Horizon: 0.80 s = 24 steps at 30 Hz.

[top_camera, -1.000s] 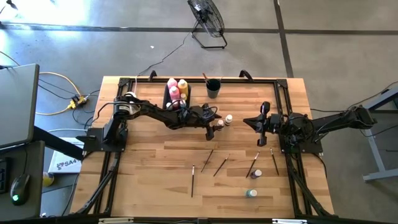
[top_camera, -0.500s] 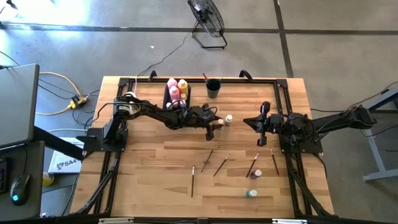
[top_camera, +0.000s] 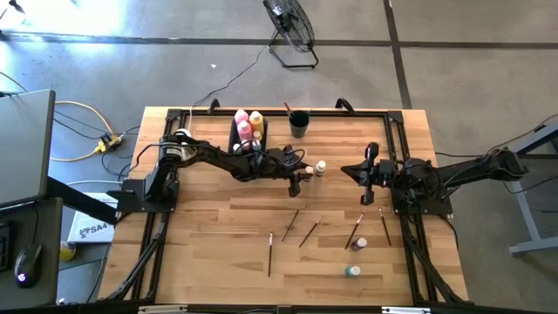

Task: Pick & Place Paint Supplies
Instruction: Put the small white paint bottle into the green bin

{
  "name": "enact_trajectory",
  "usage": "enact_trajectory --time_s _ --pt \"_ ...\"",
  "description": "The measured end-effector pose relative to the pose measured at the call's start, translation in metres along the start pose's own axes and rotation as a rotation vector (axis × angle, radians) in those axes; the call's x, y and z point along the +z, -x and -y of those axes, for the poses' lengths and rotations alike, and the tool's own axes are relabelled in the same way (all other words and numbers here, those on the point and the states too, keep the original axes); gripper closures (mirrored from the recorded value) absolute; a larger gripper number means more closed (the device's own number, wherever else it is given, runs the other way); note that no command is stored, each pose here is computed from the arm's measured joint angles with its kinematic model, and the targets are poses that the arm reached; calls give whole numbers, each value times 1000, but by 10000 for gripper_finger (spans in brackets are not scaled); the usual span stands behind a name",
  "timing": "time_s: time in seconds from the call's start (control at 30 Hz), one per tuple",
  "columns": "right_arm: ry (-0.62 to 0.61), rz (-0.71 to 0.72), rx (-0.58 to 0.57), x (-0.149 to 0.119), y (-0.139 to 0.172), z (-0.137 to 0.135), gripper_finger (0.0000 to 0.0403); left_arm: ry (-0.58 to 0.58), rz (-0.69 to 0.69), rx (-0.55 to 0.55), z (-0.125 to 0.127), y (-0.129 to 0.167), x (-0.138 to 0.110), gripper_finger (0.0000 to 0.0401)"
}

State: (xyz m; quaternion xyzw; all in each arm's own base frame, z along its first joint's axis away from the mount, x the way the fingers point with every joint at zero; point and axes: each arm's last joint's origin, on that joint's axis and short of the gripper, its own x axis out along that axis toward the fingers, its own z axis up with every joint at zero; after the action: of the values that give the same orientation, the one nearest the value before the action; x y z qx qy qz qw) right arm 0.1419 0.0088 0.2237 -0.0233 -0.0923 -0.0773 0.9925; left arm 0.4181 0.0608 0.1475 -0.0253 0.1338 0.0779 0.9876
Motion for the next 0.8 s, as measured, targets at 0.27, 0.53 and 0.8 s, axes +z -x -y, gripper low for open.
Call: enact_trajectory --time_s 0.27,0.53,0.8 --pt "0 0 1 0 0 0 401 2 -1 1 0 0 0 276" --pt "0 -1 1 0 0 0 401 27 3 11 0 0 0 276" --pt "3 -28 3 -3 0 0 401 48 -2 55 -2 19 6 276"
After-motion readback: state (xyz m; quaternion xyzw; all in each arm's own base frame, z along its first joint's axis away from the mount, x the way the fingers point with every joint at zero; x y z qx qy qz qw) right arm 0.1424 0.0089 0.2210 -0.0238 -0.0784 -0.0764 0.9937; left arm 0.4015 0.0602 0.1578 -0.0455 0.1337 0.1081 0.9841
